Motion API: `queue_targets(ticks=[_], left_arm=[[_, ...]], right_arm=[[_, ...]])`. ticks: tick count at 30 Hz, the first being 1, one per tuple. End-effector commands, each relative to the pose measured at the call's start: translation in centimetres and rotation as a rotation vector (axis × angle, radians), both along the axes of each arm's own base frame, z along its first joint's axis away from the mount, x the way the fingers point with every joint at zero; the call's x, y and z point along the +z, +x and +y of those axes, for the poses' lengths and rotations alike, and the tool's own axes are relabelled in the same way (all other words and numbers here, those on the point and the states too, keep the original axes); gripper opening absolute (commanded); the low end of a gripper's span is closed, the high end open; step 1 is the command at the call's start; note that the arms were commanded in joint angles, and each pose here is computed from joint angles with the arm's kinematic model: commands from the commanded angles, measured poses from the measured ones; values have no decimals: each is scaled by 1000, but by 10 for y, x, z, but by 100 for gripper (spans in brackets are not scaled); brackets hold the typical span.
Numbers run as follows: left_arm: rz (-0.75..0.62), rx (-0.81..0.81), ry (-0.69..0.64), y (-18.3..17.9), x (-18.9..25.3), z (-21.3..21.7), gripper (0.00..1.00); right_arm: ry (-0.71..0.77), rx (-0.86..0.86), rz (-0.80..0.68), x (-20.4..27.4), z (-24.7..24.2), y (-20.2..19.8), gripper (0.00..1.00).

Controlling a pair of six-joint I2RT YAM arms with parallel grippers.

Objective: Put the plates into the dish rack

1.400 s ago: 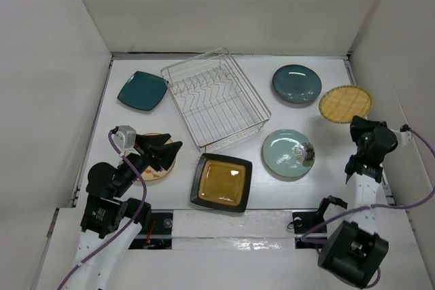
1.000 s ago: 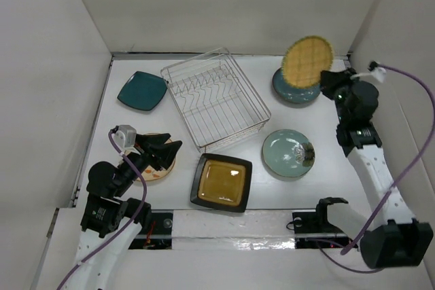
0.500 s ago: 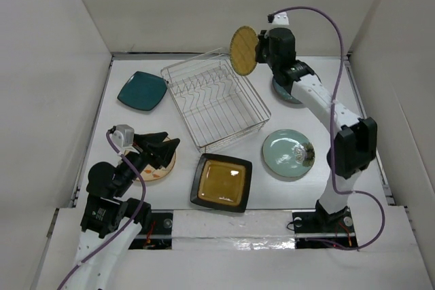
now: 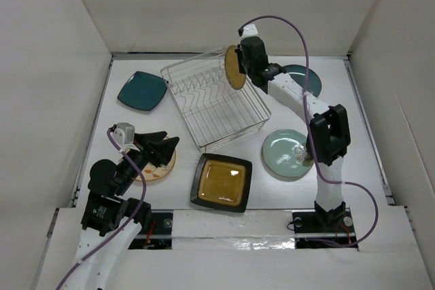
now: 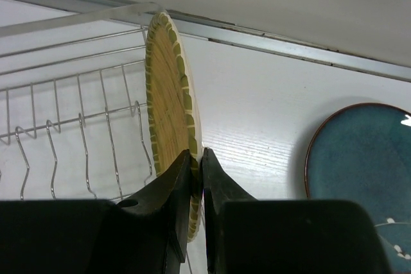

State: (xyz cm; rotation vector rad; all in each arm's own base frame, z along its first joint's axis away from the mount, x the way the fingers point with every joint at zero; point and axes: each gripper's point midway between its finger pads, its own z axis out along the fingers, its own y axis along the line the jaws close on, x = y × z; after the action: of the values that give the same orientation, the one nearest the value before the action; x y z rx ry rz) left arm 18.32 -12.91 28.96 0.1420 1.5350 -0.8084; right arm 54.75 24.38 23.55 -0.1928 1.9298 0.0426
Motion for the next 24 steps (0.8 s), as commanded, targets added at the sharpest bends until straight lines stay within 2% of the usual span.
queue_targets(ticks=[1, 3, 5, 6, 8, 10, 11, 13, 14, 15, 17, 18, 19, 20, 21, 22, 23, 24], left_arm=[[-24, 2, -11, 2, 8, -1, 50], [-23, 3, -11, 2, 8, -1, 50], [-21, 1, -10, 2, 7, -1, 50], [-22, 1, -9, 2, 7, -1, 50], [-23, 1, -10, 2, 8, -1, 50], [-28, 4, -11, 1, 8, 0, 50], [-28, 4, -13, 1, 9, 0, 51], [-30, 2, -13, 1, 9, 0, 51], [-31, 1, -14, 0, 9, 0, 50], [-35, 1, -14, 0, 10, 0, 50], [-39, -1, -16, -1, 11, 0, 50], [-40, -1, -17, -1, 11, 0, 50], [-44, -3, -16, -2, 11, 0, 50], [-47, -5, -17, -3, 12, 0, 50], [-50, -6, -18, -3, 12, 0, 50], [-54, -10, -19, -4, 13, -1, 50], [-57, -12, -18, -5, 13, -1, 50], [-58, -14, -18, -5, 13, -1, 50]], right_arm=[[3, -11, -104, 32, 11, 6, 0], [-39, -4, -98, 25, 14, 5, 0], [-50, -12, -89, 18, 17, 3, 15], [-49, -15, -91, 19, 16, 3, 29], [-33, -19, -97, 26, 15, 0, 44], [-16, -5, -107, 35, 15, -5, 54], [41, -1, -123, 51, 16, -12, 57], [66, 6, -119, 56, 13, -22, 63], [125, 6, -148, 81, 8, -35, 63], [132, 10, -119, 65, 5, -46, 64], [197, 30, -116, 66, 1, -67, 64], [261, 48, -166, 93, -3, -87, 64], [252, 58, -104, 59, -8, -103, 55], [294, 78, -82, 52, -9, -117, 49], [337, 96, -103, 64, -13, -138, 26], [326, 100, -59, 33, -18, -151, 15], [323, 98, -49, 27, -22, -158, 11], [298, 84, -37, 20, -29, -162, 11]])
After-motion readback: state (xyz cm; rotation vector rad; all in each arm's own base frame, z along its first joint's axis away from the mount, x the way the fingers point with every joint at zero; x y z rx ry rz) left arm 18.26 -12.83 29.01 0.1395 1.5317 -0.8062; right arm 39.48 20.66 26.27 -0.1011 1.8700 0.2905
